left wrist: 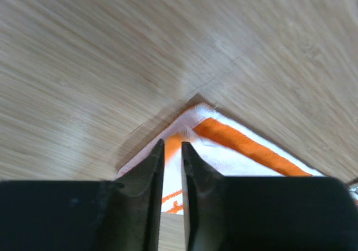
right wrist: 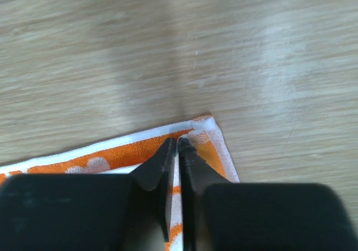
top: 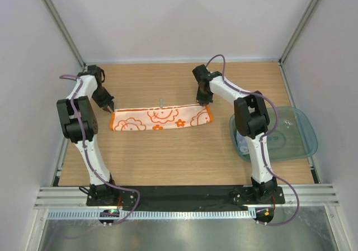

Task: Roll the towels
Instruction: Fold the towel

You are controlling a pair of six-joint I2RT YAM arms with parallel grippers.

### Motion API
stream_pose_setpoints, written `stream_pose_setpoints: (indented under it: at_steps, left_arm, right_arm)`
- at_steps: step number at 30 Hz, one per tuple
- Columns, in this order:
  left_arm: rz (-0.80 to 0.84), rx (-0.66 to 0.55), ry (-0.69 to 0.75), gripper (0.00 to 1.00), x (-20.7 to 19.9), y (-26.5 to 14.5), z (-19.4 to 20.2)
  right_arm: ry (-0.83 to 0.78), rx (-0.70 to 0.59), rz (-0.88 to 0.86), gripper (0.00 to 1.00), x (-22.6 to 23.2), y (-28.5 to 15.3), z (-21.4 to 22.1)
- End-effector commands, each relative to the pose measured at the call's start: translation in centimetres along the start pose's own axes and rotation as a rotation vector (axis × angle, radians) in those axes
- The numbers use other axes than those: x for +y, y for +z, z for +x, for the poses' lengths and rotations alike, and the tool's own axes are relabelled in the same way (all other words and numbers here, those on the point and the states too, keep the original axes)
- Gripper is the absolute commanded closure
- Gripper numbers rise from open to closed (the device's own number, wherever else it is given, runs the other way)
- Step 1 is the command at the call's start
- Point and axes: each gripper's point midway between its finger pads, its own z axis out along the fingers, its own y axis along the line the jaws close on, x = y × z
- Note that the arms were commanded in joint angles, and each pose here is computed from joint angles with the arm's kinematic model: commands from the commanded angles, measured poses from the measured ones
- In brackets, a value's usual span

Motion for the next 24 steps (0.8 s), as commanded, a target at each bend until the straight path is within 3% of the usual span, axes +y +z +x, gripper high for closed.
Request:
stream_pose_setpoints:
  at_steps: [1,2,4,8,14,17,20,22,24]
  left_arm:
    - [0.07,-0.118,0.022,0.79,-1.3,-2.0,-3.1]
    - [0.076,-0.13,0.022,0.73,-1.4,-2.2,-3.5]
    - [0.122,-0.15,0.03,0.65,-2.0,-3.1,-3.7]
    - [0.158,-0.228,0.037,0.55,-2.1,-5.7,-4.2]
    - [0.205,-0.371,0.063,0.58,-2.4,-12.3,-2.6]
    - [0.232,-0.373,0.086,0.62,-2.5,-13.8,0.5]
    - [0.308,-0.322,0.069,0.67,-2.4,-13.3,4.2]
    - [0.358,-0.255,0.046,0.69,-2.2,-11.6,7.0]
    - [0.427,-0.295,0.035,0.69,-2.6,-12.2,7.4]
  right_arm:
    - [0.019,-0.049,-0.019,0.83,0.2,-0.8,-2.7]
    - [0.016,-0.052,-0.029,0.68,0.6,-0.9,-3.0]
    - [0.021,-0.052,-0.035,0.54,0.8,-1.4,-3.2]
    - [0.028,-0.079,-0.053,0.45,0.8,-3.2,-3.9]
    - [0.027,-0.161,-0.13,0.41,1.0,-9.1,-5.2]
    - [-0.01,-0.156,-0.283,0.45,3.4,-12.3,-3.6]
    - [-0.059,-0.112,-0.514,0.61,7.1,-14.5,-0.2]
    - [-0.02,-0.051,-0.781,0.72,10.9,-16.8,1.5]
    - [0.006,0.011,-0.935,0.8,12.1,-16.8,3.7]
